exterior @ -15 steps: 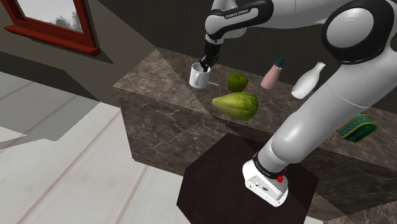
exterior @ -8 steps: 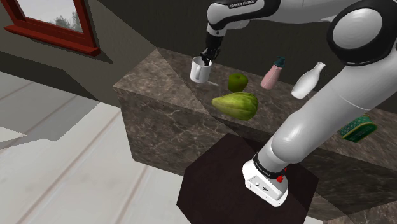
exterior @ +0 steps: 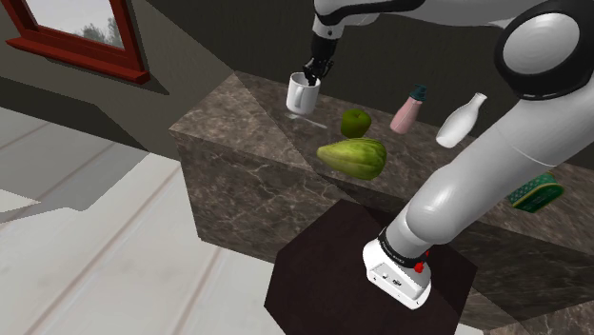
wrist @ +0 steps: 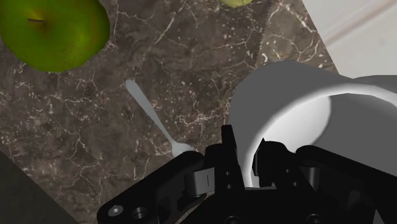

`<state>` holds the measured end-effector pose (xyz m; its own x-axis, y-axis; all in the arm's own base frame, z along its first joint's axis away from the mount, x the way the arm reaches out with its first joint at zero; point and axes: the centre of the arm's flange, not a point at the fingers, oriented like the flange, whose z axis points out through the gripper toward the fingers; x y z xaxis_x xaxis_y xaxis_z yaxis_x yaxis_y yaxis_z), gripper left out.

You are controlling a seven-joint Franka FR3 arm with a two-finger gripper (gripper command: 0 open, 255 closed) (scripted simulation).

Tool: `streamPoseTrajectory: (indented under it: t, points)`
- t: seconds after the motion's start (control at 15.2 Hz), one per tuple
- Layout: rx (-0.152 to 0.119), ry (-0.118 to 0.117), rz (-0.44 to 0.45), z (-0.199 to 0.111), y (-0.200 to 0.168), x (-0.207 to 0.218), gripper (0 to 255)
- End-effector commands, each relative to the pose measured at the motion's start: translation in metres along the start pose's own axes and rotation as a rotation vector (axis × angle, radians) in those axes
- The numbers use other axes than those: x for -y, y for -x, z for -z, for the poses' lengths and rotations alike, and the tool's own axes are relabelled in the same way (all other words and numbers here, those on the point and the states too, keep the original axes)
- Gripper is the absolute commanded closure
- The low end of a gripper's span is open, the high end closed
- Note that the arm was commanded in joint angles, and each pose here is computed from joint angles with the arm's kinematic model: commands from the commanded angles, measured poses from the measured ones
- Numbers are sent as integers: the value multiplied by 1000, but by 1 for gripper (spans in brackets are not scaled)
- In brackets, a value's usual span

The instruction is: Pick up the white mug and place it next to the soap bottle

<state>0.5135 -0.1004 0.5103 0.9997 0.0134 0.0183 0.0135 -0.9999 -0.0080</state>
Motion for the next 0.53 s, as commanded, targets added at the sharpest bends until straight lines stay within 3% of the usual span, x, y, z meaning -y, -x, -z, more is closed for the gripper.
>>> streamPoseTrajectory:
  t: [0.0,0.46]
  points:
    - [0,0,0,11,1,1,255]
    - [0,0,0,48,0,1,255]
